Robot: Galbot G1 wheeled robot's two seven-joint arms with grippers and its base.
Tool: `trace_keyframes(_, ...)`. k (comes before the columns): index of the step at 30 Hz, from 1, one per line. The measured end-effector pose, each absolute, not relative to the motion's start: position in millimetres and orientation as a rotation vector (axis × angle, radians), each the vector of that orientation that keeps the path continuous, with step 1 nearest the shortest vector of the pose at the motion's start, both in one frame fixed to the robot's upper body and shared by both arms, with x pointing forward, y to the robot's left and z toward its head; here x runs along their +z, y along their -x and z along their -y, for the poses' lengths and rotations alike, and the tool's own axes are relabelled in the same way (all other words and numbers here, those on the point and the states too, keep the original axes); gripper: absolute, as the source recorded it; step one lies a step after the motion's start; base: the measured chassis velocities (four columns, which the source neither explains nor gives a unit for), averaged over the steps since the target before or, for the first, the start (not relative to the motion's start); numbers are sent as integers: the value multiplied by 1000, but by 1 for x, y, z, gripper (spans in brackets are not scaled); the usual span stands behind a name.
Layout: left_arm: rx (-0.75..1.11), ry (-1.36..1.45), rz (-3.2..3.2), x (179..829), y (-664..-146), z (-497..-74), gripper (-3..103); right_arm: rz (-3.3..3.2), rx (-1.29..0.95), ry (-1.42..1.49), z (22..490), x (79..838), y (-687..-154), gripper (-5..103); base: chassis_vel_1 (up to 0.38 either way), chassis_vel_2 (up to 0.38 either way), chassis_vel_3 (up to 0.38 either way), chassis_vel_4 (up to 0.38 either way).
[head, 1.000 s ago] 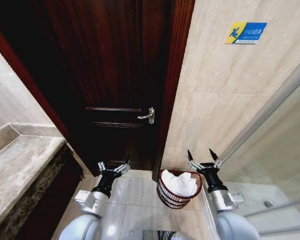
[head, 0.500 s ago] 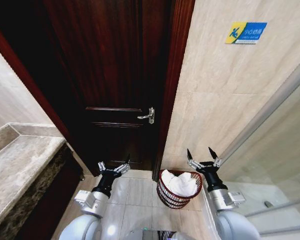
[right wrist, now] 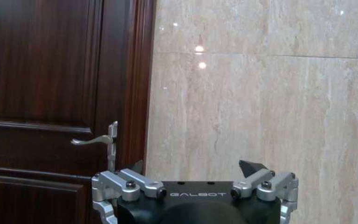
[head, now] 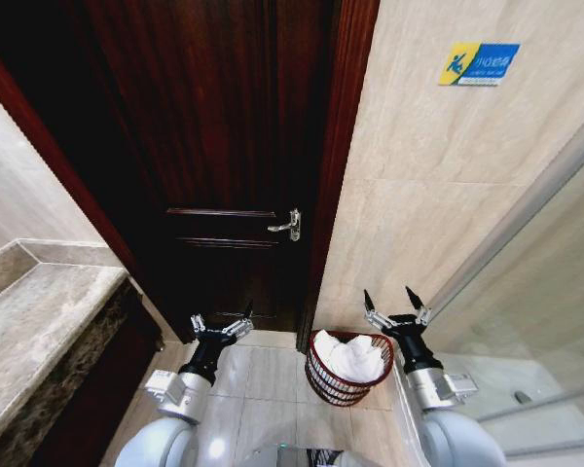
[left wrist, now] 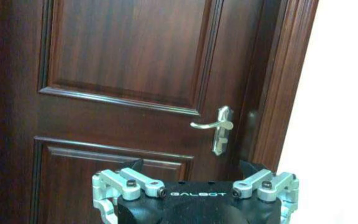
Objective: Discard the used towel into the hamper.
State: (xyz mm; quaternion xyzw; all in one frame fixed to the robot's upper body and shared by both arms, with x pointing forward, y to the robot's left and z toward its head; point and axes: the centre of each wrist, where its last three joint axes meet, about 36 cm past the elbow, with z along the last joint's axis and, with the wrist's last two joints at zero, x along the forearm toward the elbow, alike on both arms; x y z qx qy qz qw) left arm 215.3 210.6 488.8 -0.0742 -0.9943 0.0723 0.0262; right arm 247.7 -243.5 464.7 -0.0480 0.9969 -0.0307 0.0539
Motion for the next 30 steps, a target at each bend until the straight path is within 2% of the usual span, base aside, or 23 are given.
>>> trace_keyframes(21,223,229,3073,489,-215,-211,100,-3029,-93,145,244,464,-248,100,0,0,0,0)
trace_keyframes(30,223,229,3073,489,-215,-211,100,-3030,-93,145,244,464,-248,100,75,-82,-82,87)
